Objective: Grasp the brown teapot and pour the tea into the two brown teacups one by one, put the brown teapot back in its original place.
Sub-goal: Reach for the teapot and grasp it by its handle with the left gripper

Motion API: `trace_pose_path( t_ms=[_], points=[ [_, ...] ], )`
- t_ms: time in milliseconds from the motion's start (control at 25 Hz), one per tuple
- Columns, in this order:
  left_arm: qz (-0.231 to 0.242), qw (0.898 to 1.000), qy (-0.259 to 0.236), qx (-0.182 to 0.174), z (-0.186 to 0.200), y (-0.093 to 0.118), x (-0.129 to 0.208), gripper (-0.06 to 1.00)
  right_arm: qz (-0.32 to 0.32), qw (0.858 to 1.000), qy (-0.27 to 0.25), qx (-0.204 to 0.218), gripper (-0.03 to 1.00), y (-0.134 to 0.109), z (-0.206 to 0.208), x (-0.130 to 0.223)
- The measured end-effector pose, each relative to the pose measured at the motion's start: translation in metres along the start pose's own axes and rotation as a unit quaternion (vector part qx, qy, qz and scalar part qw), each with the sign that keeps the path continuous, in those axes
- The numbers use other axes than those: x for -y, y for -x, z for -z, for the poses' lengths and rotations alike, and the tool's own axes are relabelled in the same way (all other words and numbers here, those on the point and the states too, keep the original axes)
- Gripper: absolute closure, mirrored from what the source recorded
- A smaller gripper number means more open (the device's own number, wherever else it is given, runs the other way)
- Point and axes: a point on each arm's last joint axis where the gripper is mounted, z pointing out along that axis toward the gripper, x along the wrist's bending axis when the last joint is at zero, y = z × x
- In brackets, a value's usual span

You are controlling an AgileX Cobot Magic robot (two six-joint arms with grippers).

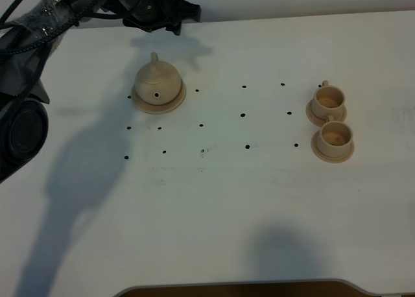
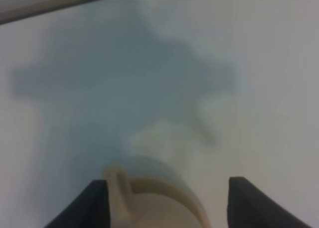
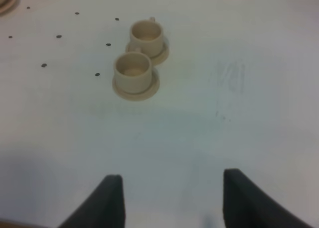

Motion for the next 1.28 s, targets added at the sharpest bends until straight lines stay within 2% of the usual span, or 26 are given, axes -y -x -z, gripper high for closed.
trace_pose_path(
  t_ms=[240,600,1120,1280],
  points=[
    [0.024,1.0,-0.007,-0.004,-0.01,-0.015,0.001,0.41,0.0,1.0,0.0,0.0,0.53,0.0,0.0,0.0],
    [0.027,0.999,-0.036,-0.007,-0.049,-0.018,0.014,0.41,0.0,1.0,0.0,0.0,0.53,0.0,0.0,0.0],
    [0.027,0.998,-0.046,-0.025,-0.069,-0.033,0.02,0.41,0.0,1.0,0.0,0.0,0.53,0.0,0.0,0.0],
    [0.034,0.998,-0.042,-0.031,-0.07,-0.043,0.019,0.41,0.0,1.0,0.0,0.0,0.53,0.0,0.0,0.0]
  ],
)
